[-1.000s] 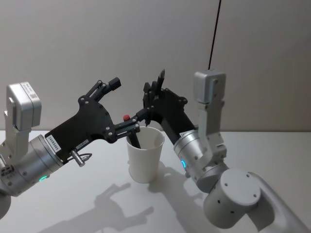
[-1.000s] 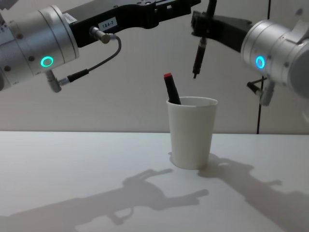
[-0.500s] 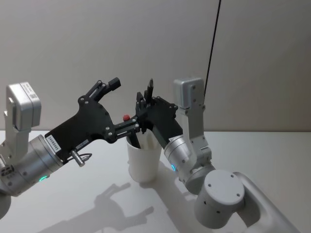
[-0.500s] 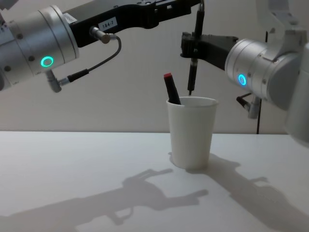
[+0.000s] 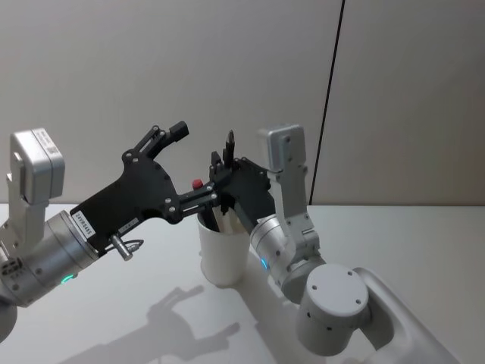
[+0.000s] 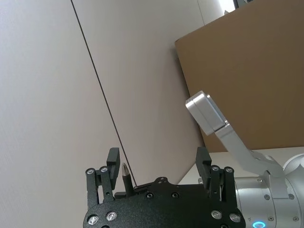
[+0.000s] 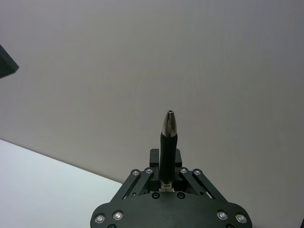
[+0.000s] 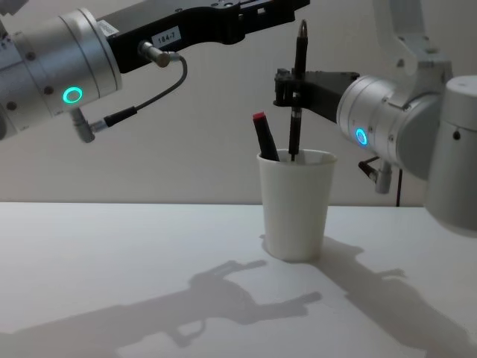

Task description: Place the pen into the pen holder.

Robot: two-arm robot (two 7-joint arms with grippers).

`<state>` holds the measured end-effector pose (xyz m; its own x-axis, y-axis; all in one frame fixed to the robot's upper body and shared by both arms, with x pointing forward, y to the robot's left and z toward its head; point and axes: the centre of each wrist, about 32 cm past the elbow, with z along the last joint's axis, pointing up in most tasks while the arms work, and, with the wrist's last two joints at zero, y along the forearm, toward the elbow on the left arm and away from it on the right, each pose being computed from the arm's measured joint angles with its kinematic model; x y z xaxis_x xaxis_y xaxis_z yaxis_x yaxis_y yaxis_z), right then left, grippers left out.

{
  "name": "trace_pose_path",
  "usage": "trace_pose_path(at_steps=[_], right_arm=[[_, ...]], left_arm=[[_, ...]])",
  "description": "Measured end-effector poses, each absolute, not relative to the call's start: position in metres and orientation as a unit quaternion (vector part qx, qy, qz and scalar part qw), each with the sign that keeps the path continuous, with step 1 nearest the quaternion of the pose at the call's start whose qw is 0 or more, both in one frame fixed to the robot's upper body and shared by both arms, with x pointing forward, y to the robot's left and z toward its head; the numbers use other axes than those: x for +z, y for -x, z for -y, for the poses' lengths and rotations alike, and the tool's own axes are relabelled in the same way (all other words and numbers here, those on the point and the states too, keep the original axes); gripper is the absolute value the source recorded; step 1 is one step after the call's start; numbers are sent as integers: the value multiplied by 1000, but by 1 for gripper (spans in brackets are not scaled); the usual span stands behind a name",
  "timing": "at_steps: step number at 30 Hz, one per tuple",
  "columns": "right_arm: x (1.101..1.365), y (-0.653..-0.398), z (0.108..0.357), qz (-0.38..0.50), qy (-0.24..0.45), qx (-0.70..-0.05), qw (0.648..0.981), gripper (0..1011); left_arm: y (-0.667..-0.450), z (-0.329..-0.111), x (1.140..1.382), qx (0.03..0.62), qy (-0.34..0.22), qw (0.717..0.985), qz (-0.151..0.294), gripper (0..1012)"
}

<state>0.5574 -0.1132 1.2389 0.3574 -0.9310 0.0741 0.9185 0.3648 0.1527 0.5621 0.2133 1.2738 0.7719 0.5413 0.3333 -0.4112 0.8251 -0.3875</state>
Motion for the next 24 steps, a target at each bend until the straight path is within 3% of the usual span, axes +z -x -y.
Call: trace_pose_path(at_steps=[21, 24], right_arm=[[1233, -557, 117, 56, -19, -574, 817, 142], [1232, -557, 117, 54, -17, -575, 816, 217]], left_arm=[[-562, -213, 1274, 256, 148, 930, 220, 1003], [-562, -213, 1274, 256, 148, 930, 220, 1003]])
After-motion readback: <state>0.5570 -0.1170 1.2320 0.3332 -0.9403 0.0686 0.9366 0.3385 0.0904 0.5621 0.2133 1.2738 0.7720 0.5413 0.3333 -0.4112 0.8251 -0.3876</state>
